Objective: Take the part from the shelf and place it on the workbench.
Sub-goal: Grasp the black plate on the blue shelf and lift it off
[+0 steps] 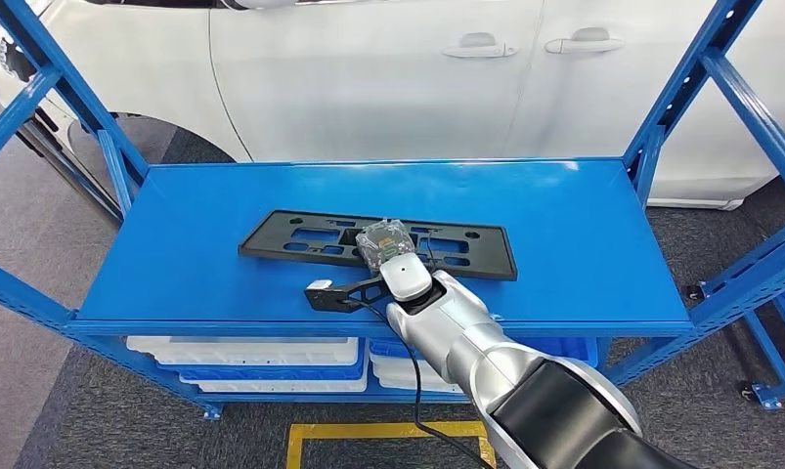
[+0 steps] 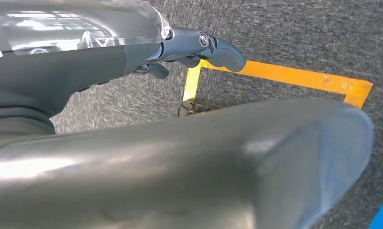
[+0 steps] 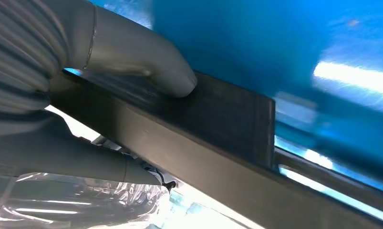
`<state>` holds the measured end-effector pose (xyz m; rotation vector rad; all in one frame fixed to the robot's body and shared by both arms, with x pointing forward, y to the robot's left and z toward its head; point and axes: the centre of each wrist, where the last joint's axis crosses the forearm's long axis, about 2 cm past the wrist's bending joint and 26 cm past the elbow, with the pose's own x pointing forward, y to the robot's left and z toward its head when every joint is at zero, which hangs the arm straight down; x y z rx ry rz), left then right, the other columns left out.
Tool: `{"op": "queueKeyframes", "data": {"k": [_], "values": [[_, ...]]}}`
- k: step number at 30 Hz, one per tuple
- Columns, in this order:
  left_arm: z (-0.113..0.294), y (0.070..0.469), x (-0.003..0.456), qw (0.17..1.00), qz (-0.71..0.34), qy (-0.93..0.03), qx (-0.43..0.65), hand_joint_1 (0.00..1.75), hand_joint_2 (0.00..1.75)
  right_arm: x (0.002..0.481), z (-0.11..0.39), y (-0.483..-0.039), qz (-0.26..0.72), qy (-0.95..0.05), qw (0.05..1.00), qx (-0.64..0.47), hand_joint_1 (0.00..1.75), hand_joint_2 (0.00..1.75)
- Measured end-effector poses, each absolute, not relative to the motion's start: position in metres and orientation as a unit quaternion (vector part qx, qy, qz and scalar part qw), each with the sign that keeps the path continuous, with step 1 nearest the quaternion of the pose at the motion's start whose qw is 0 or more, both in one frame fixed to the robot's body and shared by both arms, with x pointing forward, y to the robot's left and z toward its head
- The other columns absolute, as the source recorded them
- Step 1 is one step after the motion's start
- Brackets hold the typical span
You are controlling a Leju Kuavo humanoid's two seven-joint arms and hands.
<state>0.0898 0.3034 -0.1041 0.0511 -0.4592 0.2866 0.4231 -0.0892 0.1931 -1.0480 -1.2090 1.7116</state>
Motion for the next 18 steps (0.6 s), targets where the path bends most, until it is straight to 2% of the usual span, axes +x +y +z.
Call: {"op": "queueKeyframes", "data": {"k": [1, 5, 10, 18], "values": [[-0.1041, 0.3033, 0.0896, 0.963, 0.141, -0.227, 0.025, 0.00, 0.00, 0.4232, 0.1930, -0.0894, 0.673, -0.475, 0.390, -0.413, 1.75, 1.75], [-0.1041, 0.3029, 0.0896, 0.960, 0.130, -0.249, 0.022, 0.00, 1.75, 0.4234, 0.1926, -0.0903, 0.671, -0.474, 0.391, -0.415, 1.75, 1.75], [-0.1032, 0.3025, 0.0940, 0.953, 0.119, -0.280, 0.010, 0.00, 1.75, 0.4250, 0.1939, -0.0924, 0.667, -0.478, 0.391, -0.417, 1.75, 1.75], [-0.1034, 0.3026, 0.0932, 0.955, 0.128, -0.268, 0.005, 0.00, 1.75, 0.4290, 0.2003, -0.0956, 0.641, -0.524, 0.388, -0.406, 1.75, 1.75]]}}
